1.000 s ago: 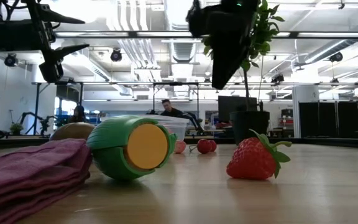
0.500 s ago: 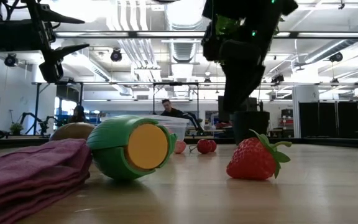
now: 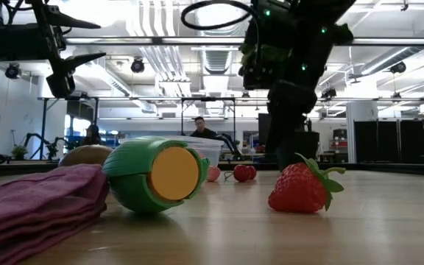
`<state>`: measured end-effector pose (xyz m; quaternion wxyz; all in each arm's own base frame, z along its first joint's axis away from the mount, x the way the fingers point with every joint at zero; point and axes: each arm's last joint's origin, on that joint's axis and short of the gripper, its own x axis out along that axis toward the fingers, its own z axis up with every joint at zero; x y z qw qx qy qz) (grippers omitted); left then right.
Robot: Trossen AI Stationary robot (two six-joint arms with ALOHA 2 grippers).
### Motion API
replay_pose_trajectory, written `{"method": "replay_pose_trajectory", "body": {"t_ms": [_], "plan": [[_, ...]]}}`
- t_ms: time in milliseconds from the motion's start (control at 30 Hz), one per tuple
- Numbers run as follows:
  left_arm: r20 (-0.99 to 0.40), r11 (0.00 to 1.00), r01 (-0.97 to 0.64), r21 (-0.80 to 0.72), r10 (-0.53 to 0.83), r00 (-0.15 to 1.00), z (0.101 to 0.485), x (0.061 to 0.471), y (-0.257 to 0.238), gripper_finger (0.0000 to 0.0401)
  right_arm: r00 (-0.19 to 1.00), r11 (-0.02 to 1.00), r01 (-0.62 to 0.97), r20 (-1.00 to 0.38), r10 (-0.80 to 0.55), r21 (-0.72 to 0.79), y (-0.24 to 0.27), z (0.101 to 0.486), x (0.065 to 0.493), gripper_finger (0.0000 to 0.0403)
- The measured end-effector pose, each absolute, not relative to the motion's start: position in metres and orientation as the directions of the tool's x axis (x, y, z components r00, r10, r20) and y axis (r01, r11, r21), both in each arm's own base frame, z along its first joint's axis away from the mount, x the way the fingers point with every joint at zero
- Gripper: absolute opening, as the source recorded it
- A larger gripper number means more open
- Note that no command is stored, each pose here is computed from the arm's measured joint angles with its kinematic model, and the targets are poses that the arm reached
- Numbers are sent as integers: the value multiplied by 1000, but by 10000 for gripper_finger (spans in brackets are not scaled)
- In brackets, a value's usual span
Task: Pick and placing Produce into tupperware
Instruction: Put the top cherry into the transparent bin
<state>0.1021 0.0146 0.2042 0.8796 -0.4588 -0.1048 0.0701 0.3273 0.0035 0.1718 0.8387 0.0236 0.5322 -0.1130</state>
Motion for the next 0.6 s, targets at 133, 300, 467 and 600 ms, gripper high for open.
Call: {"method": "replay_pose_trajectory", "body": {"t_ms": [133,300,467,600], "plan": [[120,569,-27,-822,220,968,204,102,15,201,429,978,181,-886,-176,-107,-6,167,327,191],[121,569,-27,-822,220,968,204,102,15,201,449,983,138,-876,-174,-125,-16,164,327,191],[120,569,-28,-822,220,968,204,102,15,201,473,987,108,-867,-160,-123,-24,158,329,191],[119,569,-28,-822,220,968,204,102,15,201,473,988,115,-869,-147,-104,-28,152,332,191]]}}
